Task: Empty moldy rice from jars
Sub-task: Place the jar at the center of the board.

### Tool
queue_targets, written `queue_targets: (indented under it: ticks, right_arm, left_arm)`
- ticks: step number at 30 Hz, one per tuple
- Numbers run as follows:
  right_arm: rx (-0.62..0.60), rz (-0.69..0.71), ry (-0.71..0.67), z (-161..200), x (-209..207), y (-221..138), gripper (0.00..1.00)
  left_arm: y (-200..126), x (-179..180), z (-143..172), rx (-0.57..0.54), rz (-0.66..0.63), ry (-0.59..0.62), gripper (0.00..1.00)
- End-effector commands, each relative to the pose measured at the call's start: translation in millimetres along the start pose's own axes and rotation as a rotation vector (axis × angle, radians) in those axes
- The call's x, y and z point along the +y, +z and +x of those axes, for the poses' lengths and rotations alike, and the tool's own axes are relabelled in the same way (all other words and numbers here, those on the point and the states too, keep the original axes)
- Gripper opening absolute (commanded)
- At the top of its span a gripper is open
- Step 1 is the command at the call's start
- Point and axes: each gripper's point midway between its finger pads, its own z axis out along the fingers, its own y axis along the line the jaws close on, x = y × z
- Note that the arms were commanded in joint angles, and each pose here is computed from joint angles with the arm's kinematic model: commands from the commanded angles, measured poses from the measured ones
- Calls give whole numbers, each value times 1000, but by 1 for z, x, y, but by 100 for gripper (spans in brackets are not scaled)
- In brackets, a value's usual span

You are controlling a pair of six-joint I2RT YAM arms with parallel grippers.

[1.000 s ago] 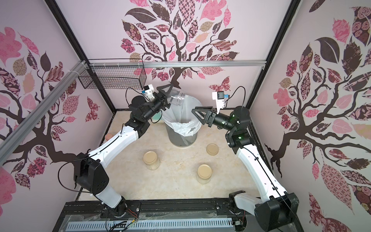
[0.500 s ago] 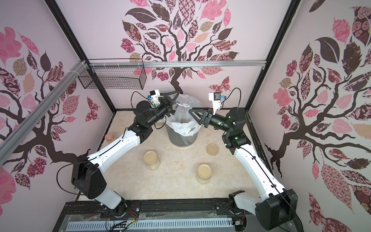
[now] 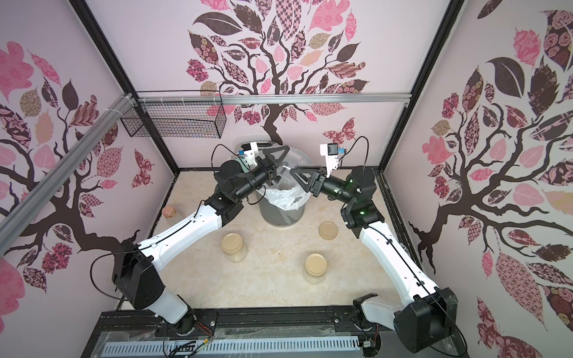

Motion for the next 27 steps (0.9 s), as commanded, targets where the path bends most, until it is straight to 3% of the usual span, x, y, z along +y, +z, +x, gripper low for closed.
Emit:
queue_targets:
  ticks: [1,27]
  right_arm:
    - [-33,-26,-30,-9,12,-1,41]
    - [-75,-29,-18,-4,17,-13,2]
  left_arm:
    - [-11,-46,-7,-54,125,27,60]
    - [-4,-28,22,-41,145,-52,64]
